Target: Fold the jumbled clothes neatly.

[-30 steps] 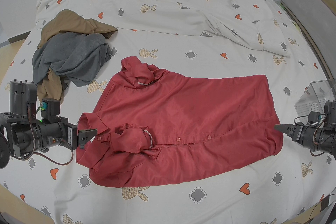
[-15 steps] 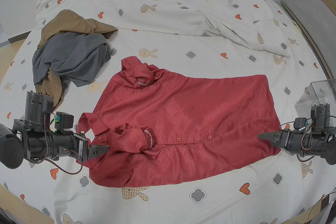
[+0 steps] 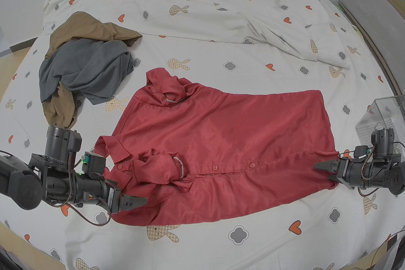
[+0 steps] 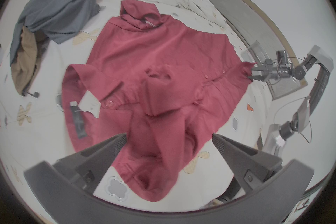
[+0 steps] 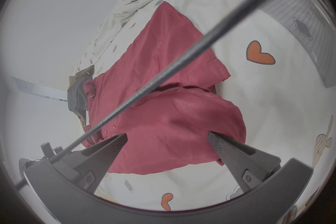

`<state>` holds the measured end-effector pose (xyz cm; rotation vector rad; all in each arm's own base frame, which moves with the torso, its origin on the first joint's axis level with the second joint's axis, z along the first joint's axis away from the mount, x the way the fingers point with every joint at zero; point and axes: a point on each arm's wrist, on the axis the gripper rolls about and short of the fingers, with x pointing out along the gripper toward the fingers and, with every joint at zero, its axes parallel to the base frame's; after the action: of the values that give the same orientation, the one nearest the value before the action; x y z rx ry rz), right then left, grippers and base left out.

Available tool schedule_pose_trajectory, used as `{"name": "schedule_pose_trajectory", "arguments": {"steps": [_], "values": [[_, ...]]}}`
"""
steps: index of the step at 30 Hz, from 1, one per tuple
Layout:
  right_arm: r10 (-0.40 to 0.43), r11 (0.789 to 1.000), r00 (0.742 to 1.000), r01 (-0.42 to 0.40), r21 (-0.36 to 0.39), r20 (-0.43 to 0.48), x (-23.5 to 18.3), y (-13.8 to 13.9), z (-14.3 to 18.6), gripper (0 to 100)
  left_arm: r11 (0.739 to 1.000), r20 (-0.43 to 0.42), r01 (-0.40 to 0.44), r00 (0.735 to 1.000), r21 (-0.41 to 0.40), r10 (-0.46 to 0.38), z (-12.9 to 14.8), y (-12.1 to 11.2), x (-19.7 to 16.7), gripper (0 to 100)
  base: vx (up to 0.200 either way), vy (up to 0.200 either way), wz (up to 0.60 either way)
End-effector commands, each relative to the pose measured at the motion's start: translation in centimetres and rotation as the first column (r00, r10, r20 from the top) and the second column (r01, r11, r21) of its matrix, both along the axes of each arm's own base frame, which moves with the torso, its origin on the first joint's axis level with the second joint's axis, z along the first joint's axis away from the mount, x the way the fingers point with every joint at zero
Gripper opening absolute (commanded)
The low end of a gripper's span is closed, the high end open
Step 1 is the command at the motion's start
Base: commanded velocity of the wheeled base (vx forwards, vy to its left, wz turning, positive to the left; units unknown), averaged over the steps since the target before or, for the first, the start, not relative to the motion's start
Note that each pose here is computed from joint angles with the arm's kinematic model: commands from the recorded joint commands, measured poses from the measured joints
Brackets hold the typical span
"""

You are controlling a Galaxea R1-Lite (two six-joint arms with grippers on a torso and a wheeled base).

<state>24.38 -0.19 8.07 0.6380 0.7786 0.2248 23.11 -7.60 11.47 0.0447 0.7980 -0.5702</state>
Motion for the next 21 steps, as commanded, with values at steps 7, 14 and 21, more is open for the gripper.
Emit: {"name": "schedule_pose_trajectory", "arguments": {"steps": [7,14,21], "values": [[0.003,1.0,1.0,-0.003,0.001,0.024,-0.8,0.1,0.7,100,0.999,-0.077,0.053,0.996,0.008,-0.052,-2.0,-1.2,0.3,100,0.0,0.0,0.0],[0.019,1.0,1.0,-0.02,0.012,0.025,-1.8,0.3,0.8,100,0.999,-0.058,0.051,0.997,0.005,-0.051,-3.2,-1.6,1.6,0,0.0,0.0,0.0],[0.043,0.998,0.999,-0.043,0.034,0.017,-1.6,0.2,0.5,100,0.999,-0.056,0.043,0.998,0.004,-0.043,-4.1,-1.8,2.4,0,0.0,0.0,0.0]]}}
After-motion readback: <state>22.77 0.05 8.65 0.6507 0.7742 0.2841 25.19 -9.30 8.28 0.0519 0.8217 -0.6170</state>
